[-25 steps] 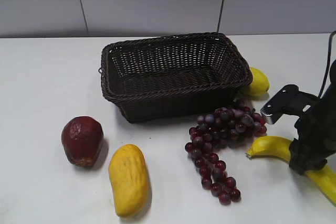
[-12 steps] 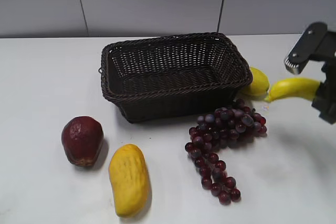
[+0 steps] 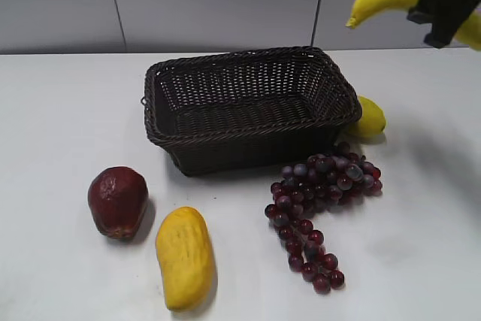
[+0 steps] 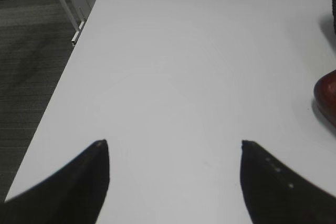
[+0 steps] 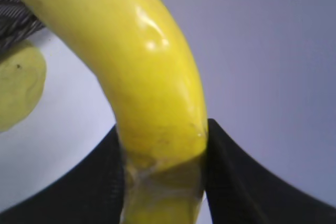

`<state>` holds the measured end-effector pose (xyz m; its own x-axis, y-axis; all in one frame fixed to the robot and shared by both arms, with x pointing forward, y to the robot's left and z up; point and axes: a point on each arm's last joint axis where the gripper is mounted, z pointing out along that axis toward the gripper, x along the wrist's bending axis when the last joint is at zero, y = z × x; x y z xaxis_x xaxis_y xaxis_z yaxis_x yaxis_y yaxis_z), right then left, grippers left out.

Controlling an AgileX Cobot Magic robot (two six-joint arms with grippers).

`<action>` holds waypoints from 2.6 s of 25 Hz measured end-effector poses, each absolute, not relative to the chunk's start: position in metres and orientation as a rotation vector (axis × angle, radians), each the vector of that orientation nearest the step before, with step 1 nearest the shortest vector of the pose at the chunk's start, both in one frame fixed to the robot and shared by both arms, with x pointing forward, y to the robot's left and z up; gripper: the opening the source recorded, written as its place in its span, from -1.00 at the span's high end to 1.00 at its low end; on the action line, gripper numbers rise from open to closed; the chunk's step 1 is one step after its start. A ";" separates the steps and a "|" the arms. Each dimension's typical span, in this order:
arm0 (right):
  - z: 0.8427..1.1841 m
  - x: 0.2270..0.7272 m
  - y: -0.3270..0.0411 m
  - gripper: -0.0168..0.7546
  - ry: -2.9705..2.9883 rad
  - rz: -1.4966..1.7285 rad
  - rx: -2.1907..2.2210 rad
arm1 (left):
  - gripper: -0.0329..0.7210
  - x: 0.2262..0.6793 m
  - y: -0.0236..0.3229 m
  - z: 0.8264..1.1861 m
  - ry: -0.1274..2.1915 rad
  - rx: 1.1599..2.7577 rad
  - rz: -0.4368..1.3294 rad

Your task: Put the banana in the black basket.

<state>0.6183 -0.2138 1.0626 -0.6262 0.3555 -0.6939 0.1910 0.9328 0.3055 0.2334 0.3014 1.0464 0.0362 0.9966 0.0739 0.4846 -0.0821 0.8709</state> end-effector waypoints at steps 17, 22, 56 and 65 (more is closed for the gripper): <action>0.971 0.651 -0.062 0.14 2.242 0.349 -0.298 | -0.61 0.233 0.301 1.046 1.520 1.647 0.973; 0.936 0.653 -0.055 0.14 2.319 0.375 -0.253 | -0.61 0.233 0.301 1.046 1.520 1.647 0.973; 1.021 0.656 -0.101 -0.62 2.234 0.611 0.300 | -0.61 0.233 0.301 1.046 1.520 1.647 0.973; 1.045 0.660 -0.218 -0.51 2.210 0.531 1.122 | -0.61 0.233 0.301 1.046 1.520 1.647 0.973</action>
